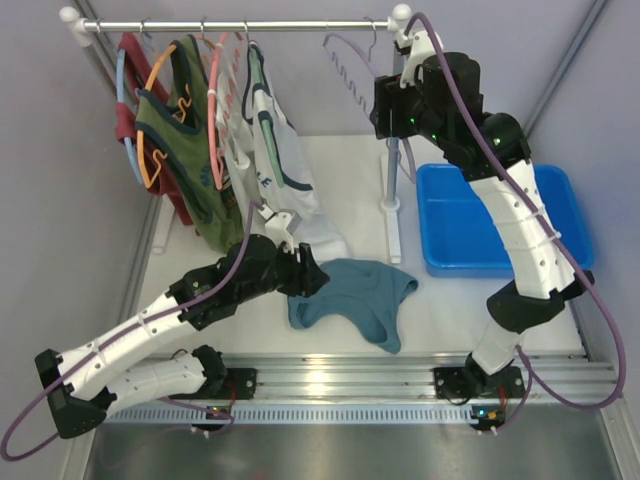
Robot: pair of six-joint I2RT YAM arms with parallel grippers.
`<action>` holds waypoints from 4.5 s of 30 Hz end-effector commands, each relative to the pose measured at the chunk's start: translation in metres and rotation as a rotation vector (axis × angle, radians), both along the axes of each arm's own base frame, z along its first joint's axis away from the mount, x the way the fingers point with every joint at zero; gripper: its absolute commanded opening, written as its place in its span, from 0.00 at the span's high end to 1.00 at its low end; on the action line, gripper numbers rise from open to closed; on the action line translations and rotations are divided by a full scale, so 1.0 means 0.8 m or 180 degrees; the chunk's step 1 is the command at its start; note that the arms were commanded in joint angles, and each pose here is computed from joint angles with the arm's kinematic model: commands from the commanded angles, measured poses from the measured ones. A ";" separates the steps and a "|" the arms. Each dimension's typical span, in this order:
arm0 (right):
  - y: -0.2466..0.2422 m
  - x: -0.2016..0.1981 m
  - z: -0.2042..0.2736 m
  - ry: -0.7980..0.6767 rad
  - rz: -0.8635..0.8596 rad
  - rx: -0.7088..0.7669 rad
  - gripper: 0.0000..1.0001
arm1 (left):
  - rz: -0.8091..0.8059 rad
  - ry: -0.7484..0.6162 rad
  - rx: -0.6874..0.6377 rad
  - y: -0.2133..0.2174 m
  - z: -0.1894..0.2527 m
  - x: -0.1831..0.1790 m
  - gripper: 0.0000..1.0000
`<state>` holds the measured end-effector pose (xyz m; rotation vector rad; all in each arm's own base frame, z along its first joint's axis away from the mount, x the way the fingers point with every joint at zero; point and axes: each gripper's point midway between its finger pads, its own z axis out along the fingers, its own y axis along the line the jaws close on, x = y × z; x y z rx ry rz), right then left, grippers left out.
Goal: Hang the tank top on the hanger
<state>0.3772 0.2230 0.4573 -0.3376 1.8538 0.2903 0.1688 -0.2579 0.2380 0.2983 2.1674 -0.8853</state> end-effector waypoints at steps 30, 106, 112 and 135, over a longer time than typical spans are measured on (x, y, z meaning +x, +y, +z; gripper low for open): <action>-0.010 0.021 0.022 -0.0275 -0.0169 -0.0075 0.90 | 0.0001 -0.0015 -0.0052 0.011 0.005 -0.010 0.44; -0.082 -0.305 -0.143 0.1034 0.0820 0.0585 1.00 | 0.0986 0.0942 0.1262 0.073 -0.182 -0.026 0.54; -0.084 -0.335 -0.157 0.1284 0.1020 0.0616 1.00 | 0.1056 0.0817 0.1367 0.074 -0.184 -0.017 0.59; -0.092 -0.374 -0.195 0.1779 0.1259 0.0367 1.00 | 0.1009 0.0646 0.1561 0.074 -0.198 -0.004 0.70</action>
